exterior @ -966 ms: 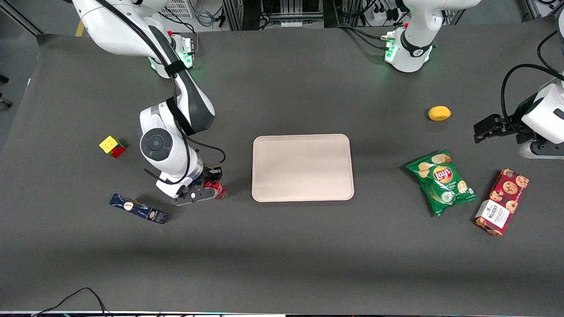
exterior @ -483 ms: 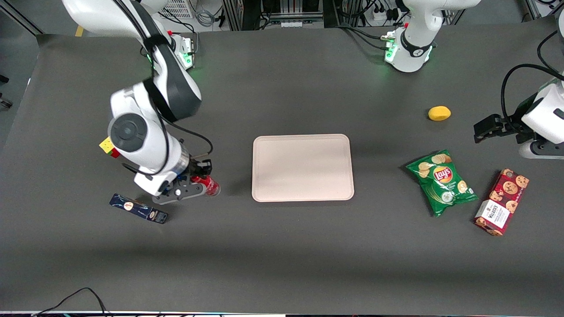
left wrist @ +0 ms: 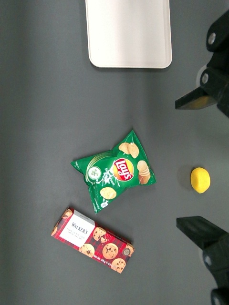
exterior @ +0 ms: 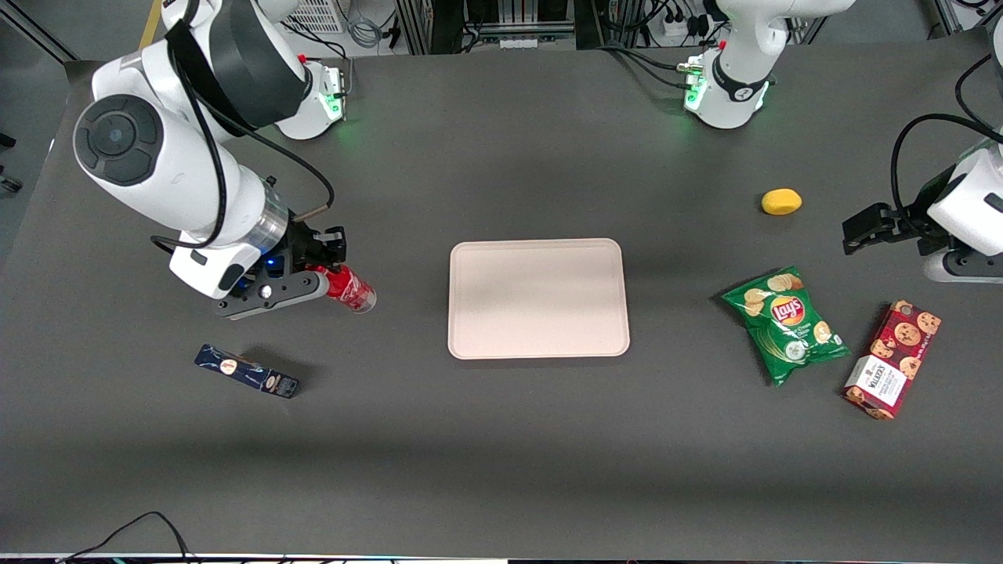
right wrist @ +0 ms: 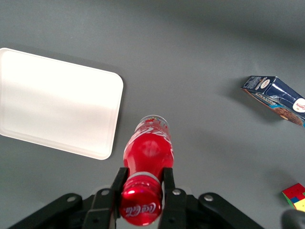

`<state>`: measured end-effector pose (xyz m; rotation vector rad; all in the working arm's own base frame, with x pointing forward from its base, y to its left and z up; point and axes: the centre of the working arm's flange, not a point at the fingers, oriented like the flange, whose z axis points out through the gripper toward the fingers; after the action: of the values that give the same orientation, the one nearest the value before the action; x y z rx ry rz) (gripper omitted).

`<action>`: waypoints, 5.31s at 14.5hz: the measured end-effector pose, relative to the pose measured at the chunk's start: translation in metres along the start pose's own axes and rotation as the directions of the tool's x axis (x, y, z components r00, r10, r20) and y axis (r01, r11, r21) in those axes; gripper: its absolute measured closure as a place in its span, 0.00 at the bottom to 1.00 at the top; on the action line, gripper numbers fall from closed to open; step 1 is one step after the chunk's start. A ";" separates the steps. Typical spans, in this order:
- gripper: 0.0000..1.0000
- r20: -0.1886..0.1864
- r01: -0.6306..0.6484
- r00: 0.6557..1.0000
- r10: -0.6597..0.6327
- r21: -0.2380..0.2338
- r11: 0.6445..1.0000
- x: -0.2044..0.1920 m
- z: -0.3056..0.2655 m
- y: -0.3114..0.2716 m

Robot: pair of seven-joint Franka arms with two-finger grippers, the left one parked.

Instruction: Place coke bottle on tray

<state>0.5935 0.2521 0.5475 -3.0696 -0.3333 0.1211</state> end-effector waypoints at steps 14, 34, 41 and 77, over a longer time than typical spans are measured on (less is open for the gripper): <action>0.66 -0.009 -0.187 0.982 0.188 0.033 0.982 0.007 0.124 -0.173; 0.66 0.006 -0.179 0.984 0.180 -0.056 0.982 0.026 0.243 -0.159; 0.19 0.000 -0.180 0.984 0.180 -0.053 0.982 0.027 0.240 -0.159; 0.00 -0.097 -0.476 0.877 0.471 -0.033 0.879 -0.078 -0.051 0.217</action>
<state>0.5680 0.0214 0.5909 -3.1268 0.4370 -0.0050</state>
